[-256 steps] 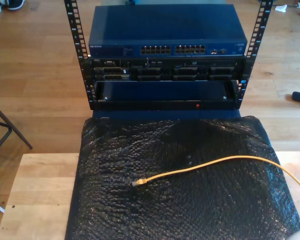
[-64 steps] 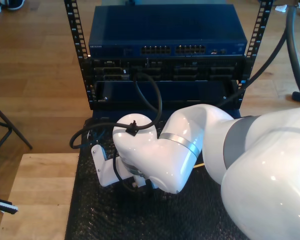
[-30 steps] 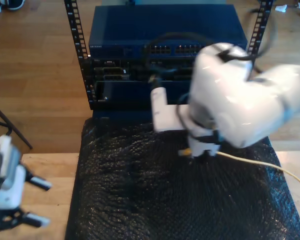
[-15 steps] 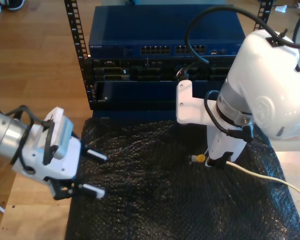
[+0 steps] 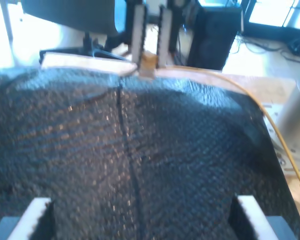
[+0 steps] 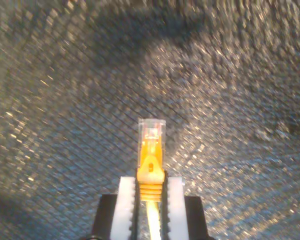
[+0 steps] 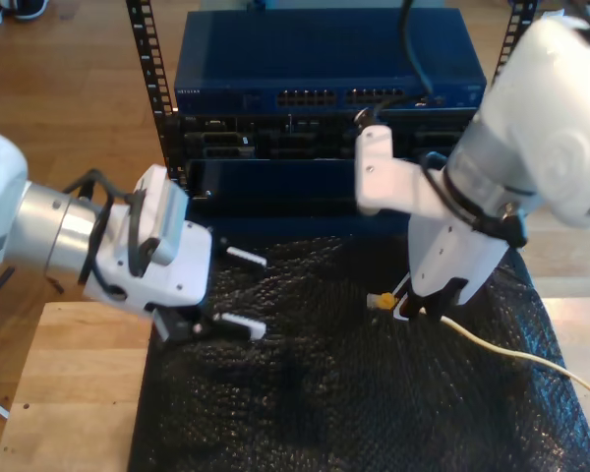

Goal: Grab the cable and plug it in

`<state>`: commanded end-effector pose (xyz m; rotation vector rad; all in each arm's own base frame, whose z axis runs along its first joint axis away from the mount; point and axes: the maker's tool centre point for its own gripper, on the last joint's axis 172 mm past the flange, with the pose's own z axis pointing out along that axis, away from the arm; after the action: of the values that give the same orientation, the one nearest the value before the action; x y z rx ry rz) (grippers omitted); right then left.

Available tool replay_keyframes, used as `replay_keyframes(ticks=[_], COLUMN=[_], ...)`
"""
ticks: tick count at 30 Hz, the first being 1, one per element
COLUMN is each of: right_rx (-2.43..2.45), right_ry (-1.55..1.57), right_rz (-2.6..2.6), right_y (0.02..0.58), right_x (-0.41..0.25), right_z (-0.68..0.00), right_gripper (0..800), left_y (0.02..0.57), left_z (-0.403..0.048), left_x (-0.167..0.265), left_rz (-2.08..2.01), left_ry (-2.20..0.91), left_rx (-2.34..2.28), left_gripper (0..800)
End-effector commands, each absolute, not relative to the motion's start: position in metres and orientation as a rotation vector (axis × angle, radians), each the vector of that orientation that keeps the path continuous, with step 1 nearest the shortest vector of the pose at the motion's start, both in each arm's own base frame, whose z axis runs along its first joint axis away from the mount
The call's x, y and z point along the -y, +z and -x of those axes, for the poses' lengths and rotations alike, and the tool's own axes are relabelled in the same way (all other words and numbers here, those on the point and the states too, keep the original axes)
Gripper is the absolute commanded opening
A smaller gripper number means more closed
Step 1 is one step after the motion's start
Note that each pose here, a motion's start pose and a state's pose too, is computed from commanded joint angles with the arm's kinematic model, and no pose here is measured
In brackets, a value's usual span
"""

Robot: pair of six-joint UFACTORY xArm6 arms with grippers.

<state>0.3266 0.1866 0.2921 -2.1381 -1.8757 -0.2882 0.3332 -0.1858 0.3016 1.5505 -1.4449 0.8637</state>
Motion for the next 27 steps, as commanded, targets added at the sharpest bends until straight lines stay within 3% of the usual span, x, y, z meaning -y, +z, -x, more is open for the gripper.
replay_keyframes(ticks=[16,24,27], right_rx=[1.764,1.764,1.764], right_ry=[-0.342,-0.336,-0.339], right_rz=[2.056,2.053,2.051], right_y=[0.317,0.316,0.316], right_x=[-0.199,-0.201,-0.201], right_z=[-0.321,-0.32,-0.32], right_gripper=[3,3,3], left_y=[0.324,0.331,0.331], left_z=[-0.329,-0.308,-0.307], left_x=[0.216,0.233,0.235], left_rz=[-1.455,-1.389,-1.388], left_ry=[0.894,0.826,0.818], left_rx=[1.43,1.429,1.42], left_gripper=[797,728,666])
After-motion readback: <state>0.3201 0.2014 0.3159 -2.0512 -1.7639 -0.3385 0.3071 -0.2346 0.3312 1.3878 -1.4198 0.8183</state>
